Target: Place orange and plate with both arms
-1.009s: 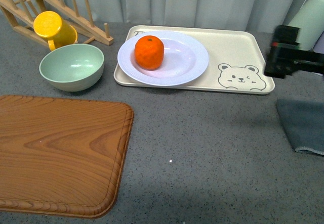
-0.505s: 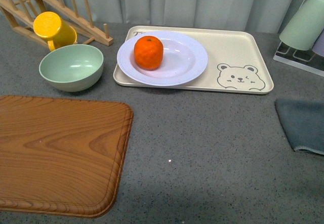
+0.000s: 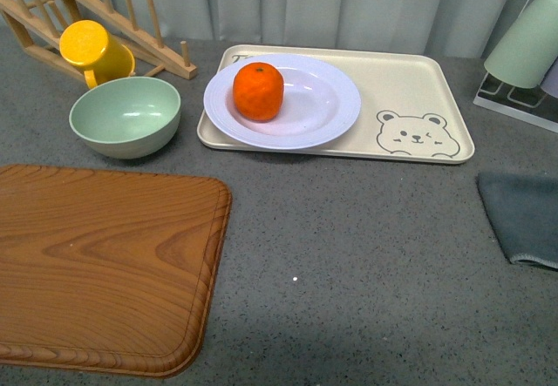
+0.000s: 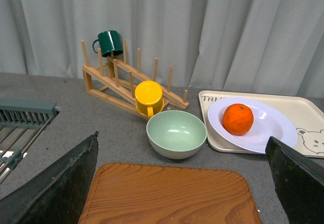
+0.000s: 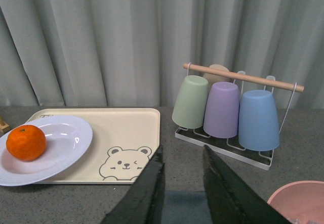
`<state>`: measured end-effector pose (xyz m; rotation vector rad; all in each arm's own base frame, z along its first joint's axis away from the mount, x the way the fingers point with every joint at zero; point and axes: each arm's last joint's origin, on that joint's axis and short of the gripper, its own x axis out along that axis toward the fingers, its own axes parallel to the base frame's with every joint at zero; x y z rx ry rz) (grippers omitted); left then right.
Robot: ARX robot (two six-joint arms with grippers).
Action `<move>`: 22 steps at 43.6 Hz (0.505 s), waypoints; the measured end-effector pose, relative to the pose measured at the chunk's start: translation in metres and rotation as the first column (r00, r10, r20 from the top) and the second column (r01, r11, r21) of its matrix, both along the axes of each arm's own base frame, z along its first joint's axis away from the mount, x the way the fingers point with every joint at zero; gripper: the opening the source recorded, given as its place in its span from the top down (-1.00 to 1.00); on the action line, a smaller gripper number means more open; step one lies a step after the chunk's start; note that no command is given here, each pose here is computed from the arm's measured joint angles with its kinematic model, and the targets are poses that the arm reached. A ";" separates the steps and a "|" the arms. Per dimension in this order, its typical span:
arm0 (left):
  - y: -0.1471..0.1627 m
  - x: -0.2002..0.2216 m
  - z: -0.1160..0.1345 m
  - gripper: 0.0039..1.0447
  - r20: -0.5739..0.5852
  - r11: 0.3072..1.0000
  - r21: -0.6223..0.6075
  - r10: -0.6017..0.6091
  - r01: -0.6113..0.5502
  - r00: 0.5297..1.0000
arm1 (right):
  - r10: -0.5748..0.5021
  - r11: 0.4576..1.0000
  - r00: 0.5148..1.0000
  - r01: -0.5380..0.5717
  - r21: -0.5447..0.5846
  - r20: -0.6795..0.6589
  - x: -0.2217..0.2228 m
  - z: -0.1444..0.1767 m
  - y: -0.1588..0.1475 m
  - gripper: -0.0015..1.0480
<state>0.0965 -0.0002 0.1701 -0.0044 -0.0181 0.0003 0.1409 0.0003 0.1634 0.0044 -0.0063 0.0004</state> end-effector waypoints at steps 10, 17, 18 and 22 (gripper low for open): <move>0.000 0.000 0.000 -0.88 0.000 1.000 0.000 0.000 0.000 1.000 | 0.001 1.000 1.000 -0.001 -0.002 -0.005 -0.015 0.004 0.000 0.98; 0.000 0.000 0.000 -0.88 0.000 1.000 0.000 0.000 0.000 1.000 | 0.002 1.000 1.000 -0.002 -0.002 0.000 -0.021 0.005 0.000 0.98; 0.000 0.000 0.000 -0.88 0.000 1.000 0.000 0.000 0.000 1.000 | 0.002 1.000 1.000 -0.002 -0.002 0.001 -0.022 0.005 0.000 0.98; 0.000 0.000 0.000 -0.88 0.000 1.000 0.000 0.000 0.000 1.000 | 0.001 1.000 1.000 -0.001 -0.002 0.000 -0.024 0.005 0.000 0.98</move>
